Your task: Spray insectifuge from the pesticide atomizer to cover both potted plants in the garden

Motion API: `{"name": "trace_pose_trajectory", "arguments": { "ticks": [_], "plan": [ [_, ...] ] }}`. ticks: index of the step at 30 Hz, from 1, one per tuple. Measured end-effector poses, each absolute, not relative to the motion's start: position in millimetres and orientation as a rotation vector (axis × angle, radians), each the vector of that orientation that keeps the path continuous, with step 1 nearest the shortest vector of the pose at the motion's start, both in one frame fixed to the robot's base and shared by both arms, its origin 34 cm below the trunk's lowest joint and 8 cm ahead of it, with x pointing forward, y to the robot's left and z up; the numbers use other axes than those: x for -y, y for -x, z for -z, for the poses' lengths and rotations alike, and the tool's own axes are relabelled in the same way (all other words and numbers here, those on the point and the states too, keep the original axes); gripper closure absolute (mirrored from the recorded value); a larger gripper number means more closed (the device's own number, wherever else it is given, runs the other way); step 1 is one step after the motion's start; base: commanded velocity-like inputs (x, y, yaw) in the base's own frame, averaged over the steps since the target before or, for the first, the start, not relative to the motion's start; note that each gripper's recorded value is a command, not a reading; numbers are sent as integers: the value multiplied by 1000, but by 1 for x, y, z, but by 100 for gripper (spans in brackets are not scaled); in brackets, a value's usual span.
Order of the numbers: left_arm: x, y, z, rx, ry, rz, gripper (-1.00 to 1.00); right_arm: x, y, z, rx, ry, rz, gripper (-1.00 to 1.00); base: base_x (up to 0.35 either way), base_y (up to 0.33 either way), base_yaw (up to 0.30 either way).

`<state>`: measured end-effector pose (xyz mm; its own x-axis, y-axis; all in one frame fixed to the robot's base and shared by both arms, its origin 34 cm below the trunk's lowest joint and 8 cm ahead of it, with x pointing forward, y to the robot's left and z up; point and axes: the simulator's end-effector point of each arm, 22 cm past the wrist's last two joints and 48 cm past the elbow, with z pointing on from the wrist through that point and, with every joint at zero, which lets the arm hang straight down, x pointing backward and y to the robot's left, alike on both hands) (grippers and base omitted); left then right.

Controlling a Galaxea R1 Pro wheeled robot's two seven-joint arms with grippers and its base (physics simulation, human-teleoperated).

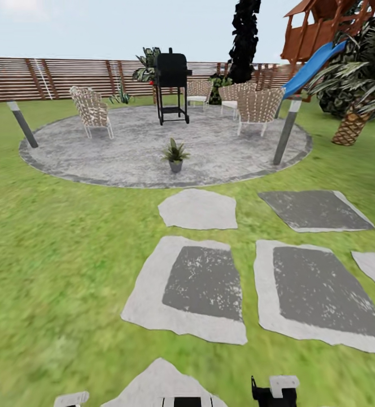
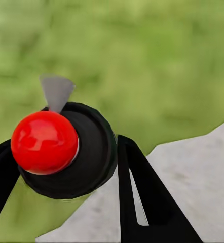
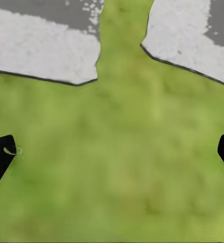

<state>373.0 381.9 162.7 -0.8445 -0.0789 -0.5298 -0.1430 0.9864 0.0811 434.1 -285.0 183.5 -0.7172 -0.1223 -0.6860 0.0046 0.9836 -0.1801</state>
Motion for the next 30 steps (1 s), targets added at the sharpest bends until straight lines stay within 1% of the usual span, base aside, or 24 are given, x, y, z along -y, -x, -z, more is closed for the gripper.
{"name": "trace_pose_trajectory", "arguments": {
  "ticks": [10,13,30],
  "plan": [
    [-382,-371,-161,-2584,156,-159,100,285,-432,-182,-2367,82,217,-100,305,-162,282],
    [-382,-371,-161,-2586,155,-159,100,285,-432,-182,-2368,82,217,-100,294,-199,187],
    [-382,-371,-161,-2585,156,-159,100,293,-426,-180,-2373,98,226,-100,293,-200,9]
  ]
}}
